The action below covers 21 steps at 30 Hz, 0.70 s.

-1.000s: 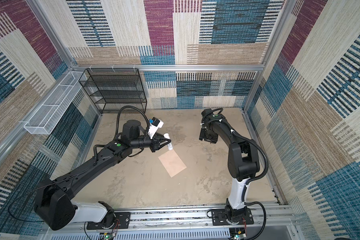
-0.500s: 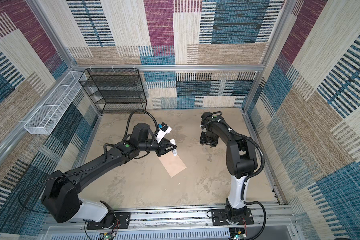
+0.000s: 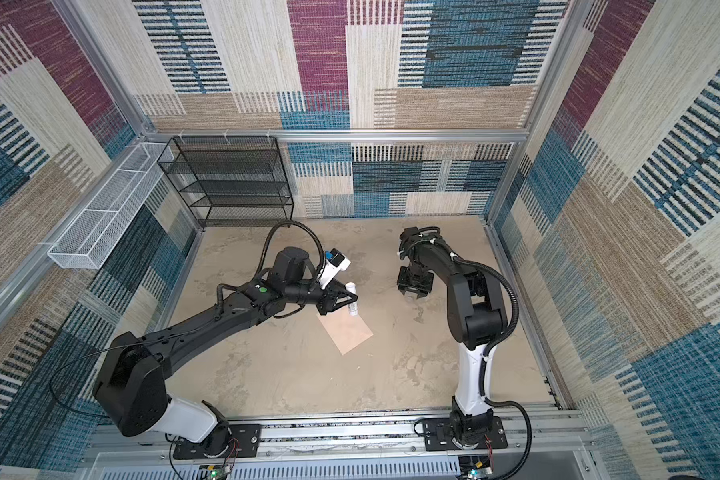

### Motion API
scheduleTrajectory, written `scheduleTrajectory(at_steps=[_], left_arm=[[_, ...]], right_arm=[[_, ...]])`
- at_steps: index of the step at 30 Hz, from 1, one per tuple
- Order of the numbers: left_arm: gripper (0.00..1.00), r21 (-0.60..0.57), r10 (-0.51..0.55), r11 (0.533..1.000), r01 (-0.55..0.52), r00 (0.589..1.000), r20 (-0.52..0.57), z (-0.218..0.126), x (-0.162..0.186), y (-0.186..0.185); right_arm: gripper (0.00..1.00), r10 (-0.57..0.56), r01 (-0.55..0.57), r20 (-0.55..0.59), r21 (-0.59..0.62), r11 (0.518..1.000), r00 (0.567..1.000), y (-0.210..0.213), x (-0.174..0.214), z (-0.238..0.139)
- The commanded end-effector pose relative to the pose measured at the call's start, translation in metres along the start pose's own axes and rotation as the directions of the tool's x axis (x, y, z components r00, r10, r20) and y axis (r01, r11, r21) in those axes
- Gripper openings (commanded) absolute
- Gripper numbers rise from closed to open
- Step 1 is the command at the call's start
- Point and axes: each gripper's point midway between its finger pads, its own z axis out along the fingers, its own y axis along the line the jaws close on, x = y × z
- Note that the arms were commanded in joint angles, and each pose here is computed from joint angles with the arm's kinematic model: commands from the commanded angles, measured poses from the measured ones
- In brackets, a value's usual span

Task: Place the letter into the envelope and seal it

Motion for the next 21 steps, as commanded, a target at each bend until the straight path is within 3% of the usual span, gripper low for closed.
scheduleTrajectory(at_steps=[1,5,13,21], left_arm=[[0.0,0.013,0.031,0.999,-0.031,0.999,0.015,-0.001,-0.009,-0.003],[0.0,0.02,0.041,0.999,-0.042,0.998,0.052,-0.002,-0.026,-0.005],[0.0,0.042,0.019,0.999,-0.02,0.999,0.031,0.008,-0.035,-0.002],[0.0,0.042,-0.006,0.999,0.004,0.999,0.053,0.005,-0.058,0.003]], right_arm=[[0.48,-0.019,0.025,0.068,-0.083,0.996,0.997,0.015,-0.012,-0.022],[0.5,-0.044,0.064,0.141,-0.143,0.988,0.989,0.024,-0.016,-0.042],[0.51,-0.055,0.069,0.095,-0.16,0.985,0.994,0.026,-0.009,-0.035],[0.51,-0.123,0.192,0.231,-0.308,0.932,0.965,0.054,-0.02,-0.075]])
